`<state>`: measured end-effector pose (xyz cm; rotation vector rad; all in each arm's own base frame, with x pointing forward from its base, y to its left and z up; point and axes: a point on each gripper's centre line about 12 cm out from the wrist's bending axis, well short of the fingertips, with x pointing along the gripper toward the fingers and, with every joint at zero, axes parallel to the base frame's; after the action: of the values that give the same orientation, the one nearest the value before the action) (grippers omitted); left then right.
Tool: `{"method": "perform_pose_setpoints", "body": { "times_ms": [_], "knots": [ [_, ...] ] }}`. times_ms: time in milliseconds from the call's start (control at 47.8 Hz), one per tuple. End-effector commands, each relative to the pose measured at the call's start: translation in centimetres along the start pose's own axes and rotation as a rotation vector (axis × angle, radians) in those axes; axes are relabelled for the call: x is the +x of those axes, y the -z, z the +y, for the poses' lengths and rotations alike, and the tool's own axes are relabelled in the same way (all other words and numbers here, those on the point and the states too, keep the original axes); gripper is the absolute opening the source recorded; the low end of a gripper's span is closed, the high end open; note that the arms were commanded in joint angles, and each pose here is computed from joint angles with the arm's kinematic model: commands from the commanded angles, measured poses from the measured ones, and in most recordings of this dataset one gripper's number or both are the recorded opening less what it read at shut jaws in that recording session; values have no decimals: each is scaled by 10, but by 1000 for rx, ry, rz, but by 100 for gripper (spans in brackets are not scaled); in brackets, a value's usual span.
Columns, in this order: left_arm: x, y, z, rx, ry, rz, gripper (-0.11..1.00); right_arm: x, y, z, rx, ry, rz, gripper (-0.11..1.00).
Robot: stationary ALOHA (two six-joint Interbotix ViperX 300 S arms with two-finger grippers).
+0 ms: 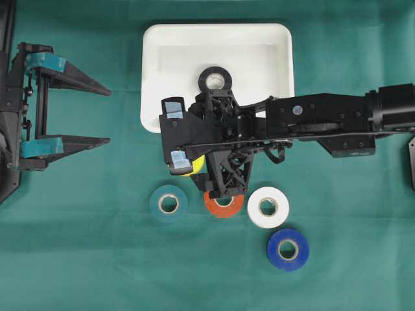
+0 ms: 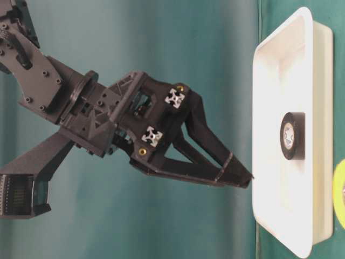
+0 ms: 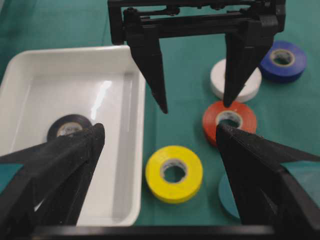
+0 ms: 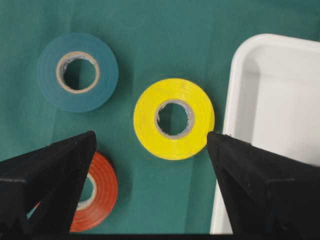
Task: Pick up the tape from a random location and place it into the white case.
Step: 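Lower the right gripper into the yellow roll and close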
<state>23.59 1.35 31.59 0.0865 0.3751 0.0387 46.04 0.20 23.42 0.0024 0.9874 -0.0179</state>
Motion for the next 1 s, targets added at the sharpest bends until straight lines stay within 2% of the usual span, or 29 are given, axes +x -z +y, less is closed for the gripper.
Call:
{"method": "perform_pose_setpoints", "body": {
  "times_ms": [0,586,983],
  "knots": [
    [-1,-6,0,-1,0,-17,97,-11,-12,0,2,1,-45,91],
    [-1,-7,0,-2,0,-19,97,-8,-12,1,0,0,-46,91],
    [-1,-7,0,-1,0,-18,97,14,-5,1,1,0,-12,91]
  ]
}}
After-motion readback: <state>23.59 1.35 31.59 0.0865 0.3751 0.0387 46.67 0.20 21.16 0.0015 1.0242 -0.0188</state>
